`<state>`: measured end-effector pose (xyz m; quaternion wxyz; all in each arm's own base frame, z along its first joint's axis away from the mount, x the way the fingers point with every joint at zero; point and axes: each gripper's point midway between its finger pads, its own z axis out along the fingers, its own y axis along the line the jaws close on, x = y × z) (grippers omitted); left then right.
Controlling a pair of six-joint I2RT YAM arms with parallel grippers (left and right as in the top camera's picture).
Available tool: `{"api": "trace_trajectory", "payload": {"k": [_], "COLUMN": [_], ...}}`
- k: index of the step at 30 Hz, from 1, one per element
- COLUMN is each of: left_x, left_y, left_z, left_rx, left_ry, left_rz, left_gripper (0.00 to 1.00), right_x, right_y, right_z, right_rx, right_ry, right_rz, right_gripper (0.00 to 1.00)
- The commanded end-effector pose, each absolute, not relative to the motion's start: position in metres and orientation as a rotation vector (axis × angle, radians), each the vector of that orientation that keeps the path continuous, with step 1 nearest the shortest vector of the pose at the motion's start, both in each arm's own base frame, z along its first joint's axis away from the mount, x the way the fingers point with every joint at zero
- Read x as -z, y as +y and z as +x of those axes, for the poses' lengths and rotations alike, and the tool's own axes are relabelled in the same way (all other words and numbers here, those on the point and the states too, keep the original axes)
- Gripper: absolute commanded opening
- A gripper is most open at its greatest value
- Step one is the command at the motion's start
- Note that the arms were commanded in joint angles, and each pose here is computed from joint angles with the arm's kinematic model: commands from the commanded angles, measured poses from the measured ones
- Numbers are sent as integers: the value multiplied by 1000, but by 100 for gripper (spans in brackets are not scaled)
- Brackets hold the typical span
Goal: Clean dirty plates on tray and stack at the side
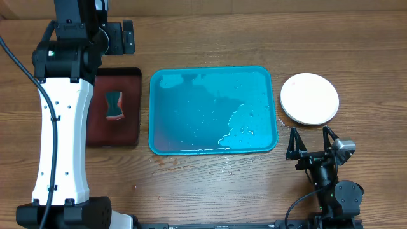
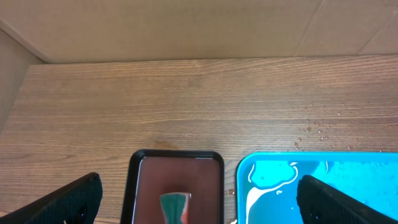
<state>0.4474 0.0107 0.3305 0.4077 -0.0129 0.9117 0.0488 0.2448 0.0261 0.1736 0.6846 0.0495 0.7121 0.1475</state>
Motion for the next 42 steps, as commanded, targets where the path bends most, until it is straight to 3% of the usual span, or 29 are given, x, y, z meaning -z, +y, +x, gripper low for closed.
{"api": "trace_trajectory", "payload": {"k": [1, 13, 17, 30, 35, 42], "left_x": [-327, -327, -349, -442, -422, -355], "left_y": [9, 10, 3, 10, 0, -24], "left_z": [449, 449, 437, 321, 300, 293], "left_rx": [-109, -110, -98, -141, -135, -83], "left_ry": [2306, 2304, 2254, 2031, 1962, 1726], "left_rz": [-39, -40, -26, 15, 140, 302], "left_gripper": [100, 100, 100, 100, 100, 100], "right_x": [-172, -172, -172, -172, -172, -172], "right_y": [29, 29, 29, 29, 29, 29], "right_z": [245, 245, 245, 245, 245, 245], "right_rx": [-345, -344, -344, -344, -344, -344], "right_ry": [1595, 1595, 1595, 1595, 1595, 1595], "right_rz": [101, 101, 101, 101, 101, 101], "right_gripper": [100, 100, 100, 100, 100, 100]}}
